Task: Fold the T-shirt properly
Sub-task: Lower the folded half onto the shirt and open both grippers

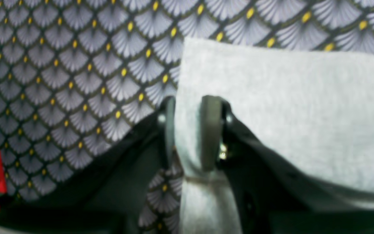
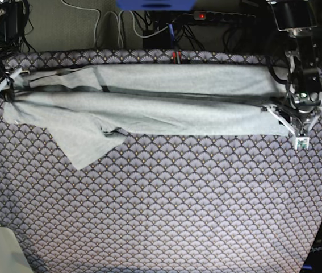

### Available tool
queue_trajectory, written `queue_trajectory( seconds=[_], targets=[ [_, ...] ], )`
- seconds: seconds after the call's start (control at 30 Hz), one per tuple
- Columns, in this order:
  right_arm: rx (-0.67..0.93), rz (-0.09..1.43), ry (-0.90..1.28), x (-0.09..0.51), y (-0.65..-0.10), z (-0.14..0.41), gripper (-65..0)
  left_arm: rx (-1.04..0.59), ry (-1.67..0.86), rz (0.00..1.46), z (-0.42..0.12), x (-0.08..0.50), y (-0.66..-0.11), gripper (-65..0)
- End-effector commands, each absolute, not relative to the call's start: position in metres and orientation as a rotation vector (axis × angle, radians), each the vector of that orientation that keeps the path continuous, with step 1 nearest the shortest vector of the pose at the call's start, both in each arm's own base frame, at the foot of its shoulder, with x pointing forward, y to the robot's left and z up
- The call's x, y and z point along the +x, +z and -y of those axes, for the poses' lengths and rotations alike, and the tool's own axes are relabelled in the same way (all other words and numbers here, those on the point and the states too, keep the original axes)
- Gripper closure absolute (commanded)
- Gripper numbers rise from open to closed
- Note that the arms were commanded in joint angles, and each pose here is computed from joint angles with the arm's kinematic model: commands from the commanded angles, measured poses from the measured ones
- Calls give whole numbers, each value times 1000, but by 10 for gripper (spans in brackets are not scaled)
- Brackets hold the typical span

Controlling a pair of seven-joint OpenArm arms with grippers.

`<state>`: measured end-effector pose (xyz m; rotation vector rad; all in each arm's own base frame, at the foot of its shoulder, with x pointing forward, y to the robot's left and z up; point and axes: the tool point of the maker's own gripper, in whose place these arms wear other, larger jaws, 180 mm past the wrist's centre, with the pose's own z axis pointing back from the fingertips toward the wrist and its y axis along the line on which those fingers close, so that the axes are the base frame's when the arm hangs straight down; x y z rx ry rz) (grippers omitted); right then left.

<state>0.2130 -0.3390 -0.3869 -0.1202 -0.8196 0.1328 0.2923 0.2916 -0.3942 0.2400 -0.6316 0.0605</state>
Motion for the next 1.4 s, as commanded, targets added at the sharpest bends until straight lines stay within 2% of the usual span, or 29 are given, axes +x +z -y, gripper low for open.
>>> queue_trajectory(
  seconds=[0.0, 0.67, 0.97, 1.37],
  targets=[
    [-147, 852, 140, 218, -374, 347, 0, 264, 57, 679, -298, 302, -380, -139],
    [-140, 819, 134, 206, -383, 347, 0, 252, 52, 658, -294, 298, -388, -143],
    [-160, 828, 77, 198, -382, 356, -145, 253, 45, 639, -293, 288, -393, -144],
    [-173, 834, 59, 196, -379, 362, -156, 254, 45, 600, -294, 272, -403, -144]
  ],
)
